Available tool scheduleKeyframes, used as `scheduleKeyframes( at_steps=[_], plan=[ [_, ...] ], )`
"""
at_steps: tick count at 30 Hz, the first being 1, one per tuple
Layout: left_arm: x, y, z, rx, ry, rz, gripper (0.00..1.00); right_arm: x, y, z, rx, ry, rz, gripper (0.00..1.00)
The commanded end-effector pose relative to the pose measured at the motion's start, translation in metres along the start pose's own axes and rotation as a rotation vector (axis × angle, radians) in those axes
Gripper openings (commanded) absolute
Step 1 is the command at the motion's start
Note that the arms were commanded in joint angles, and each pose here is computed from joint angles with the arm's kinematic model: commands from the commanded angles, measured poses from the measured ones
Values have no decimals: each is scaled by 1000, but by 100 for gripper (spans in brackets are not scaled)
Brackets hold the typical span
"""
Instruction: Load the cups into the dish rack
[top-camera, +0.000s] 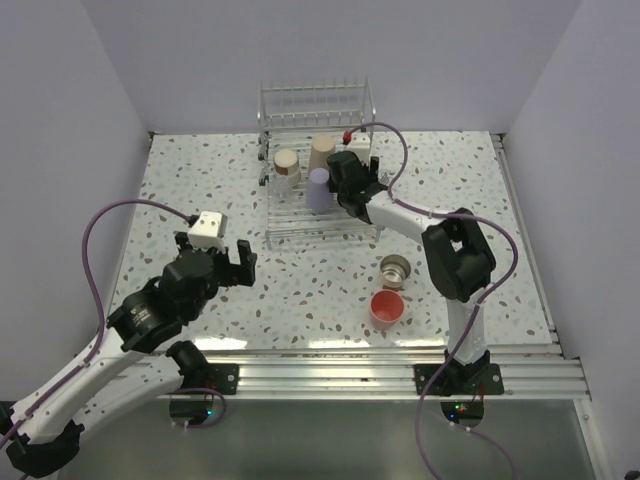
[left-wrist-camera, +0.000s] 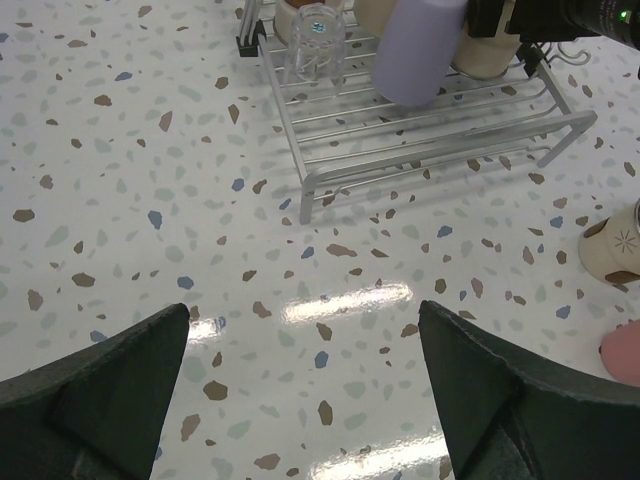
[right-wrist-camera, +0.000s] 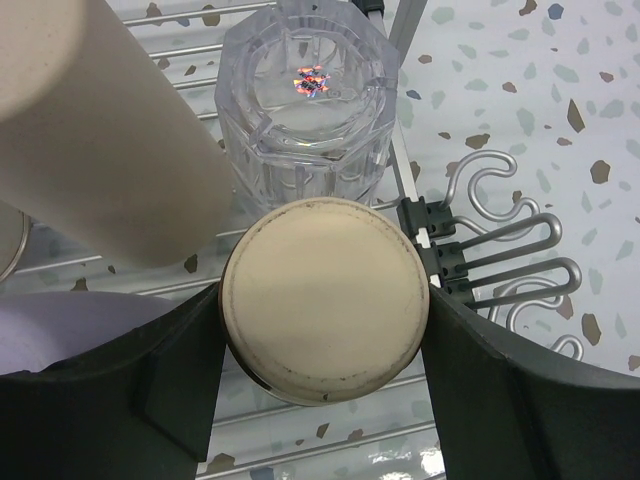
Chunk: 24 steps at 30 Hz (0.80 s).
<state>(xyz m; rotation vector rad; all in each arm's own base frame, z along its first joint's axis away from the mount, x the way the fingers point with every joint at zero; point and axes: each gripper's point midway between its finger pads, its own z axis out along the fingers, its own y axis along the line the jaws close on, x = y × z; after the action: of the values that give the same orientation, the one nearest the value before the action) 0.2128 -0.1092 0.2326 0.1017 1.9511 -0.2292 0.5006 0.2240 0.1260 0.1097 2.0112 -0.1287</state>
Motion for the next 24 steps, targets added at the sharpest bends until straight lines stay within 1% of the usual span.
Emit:
scheduleKeyframes(
  at_steps=[1, 3, 4, 6, 7, 10, 12, 14, 16, 18, 19, 21, 24],
  plan=[
    [-9, -2, 2, 13, -39, 4, 100, -12, -1, 5, 31, -22, 27, 0],
    [-8, -2, 2, 13, -39, 2, 100, -13, -2, 4, 36, -26, 28, 7],
    [-8, -2, 3, 11, -37, 4, 100, -11, -2, 5, 37, -23, 24, 21],
    [-9, -1, 2, 11, -40, 2, 100, -13, -2, 4, 32, -28, 29, 37],
    [-8, -1, 2, 10, -39, 3, 100, -12, -3, 4, 34, -27, 30, 49],
    [-8, -1, 3, 10, -38, 2, 100, -14, -4, 1, 32, -32, 35, 66],
    [-8, -1, 3, 10, -37, 4, 100, -16, -5, 0, 33, -38, 40, 68],
    [-8, -1, 3, 10, -37, 4, 100, -18, -6, -3, 32, -42, 43, 74],
    [-8, -1, 4, 10, -37, 5, 100, -19, -8, -4, 33, -47, 49, 78],
    [-7, -1, 4, 9, -35, 5, 100, -27, -9, -8, 27, -69, 68, 86],
    [-7, -1, 4, 9, -35, 6, 100, -25, -10, -10, 24, -69, 66, 89],
    [-7, 0, 4, 7, -35, 5, 100, -34, -12, -15, 18, -92, 81, 93],
    [-8, 0, 4, 6, -37, 3, 100, -44, -15, -22, 9, -112, 86, 97]
  ],
)
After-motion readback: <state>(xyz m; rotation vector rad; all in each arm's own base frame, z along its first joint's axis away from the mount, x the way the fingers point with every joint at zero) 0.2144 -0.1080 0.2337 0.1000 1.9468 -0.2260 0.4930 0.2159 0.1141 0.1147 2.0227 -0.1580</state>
